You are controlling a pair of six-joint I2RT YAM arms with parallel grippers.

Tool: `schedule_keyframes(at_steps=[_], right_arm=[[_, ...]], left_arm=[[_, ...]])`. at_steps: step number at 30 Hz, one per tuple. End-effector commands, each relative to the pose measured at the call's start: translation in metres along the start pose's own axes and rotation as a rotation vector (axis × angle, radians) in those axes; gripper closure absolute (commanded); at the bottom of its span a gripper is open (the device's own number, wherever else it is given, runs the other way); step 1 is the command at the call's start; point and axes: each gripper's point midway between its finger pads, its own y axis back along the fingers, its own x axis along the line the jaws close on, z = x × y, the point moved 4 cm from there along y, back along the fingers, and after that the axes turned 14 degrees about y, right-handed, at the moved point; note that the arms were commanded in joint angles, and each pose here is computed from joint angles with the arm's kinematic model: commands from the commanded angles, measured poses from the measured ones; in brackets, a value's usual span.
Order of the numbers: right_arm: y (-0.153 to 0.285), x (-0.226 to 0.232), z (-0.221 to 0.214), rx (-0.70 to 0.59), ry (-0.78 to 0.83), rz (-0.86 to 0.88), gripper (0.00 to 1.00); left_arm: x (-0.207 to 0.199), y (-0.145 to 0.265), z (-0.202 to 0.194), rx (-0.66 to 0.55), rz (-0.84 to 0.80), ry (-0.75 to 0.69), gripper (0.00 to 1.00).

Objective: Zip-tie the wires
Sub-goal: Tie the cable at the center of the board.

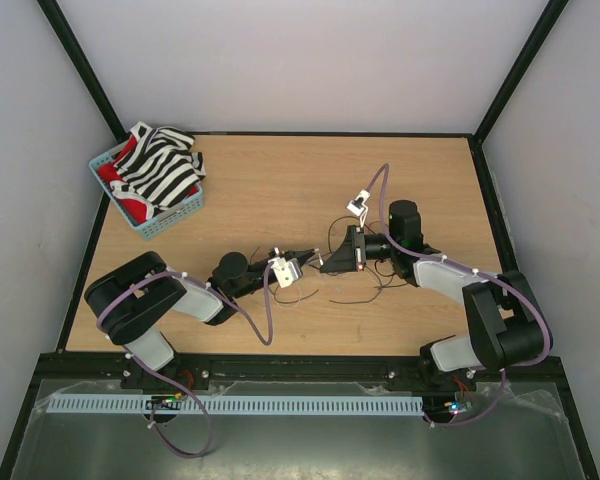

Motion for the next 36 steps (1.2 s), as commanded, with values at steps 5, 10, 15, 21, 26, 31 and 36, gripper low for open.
schedule_keyframes(at_steps=[5,10,15,21,26,31,36], right_arm=[[-0.002,0.007,0.001,0.007,0.039,0.04,1.0],[-0.002,0.007,0.002,0.005,0.04,0.038,1.0],[-0.003,0.006,0.004,0.001,0.044,0.034,1.0],[-0.004,0.004,0.006,0.006,0.032,0.043,1.0],[-0.004,0.005,0.0,0.01,0.027,0.043,1.0],[-0.003,0.004,-0.006,0.01,0.021,0.034,1.0],[-0.003,0.005,0.001,0.001,0.038,0.033,1.0]], left_arm=[[0.002,-0.005,0.008,-0.045,-0.004,-0.011,1.0],[0.002,-0.005,0.008,-0.046,-0.005,-0.012,1.0],[0.0,-0.005,0.01,-0.05,-0.013,-0.01,1.0],[0.0,-0.005,0.013,-0.058,-0.01,-0.011,1.0],[0.0,-0.006,0.013,-0.059,-0.007,-0.006,1.0],[0.0,-0.005,0.013,-0.058,-0.009,-0.006,1.0],[0.0,-0.005,0.014,-0.061,-0.011,-0.004,1.0]])
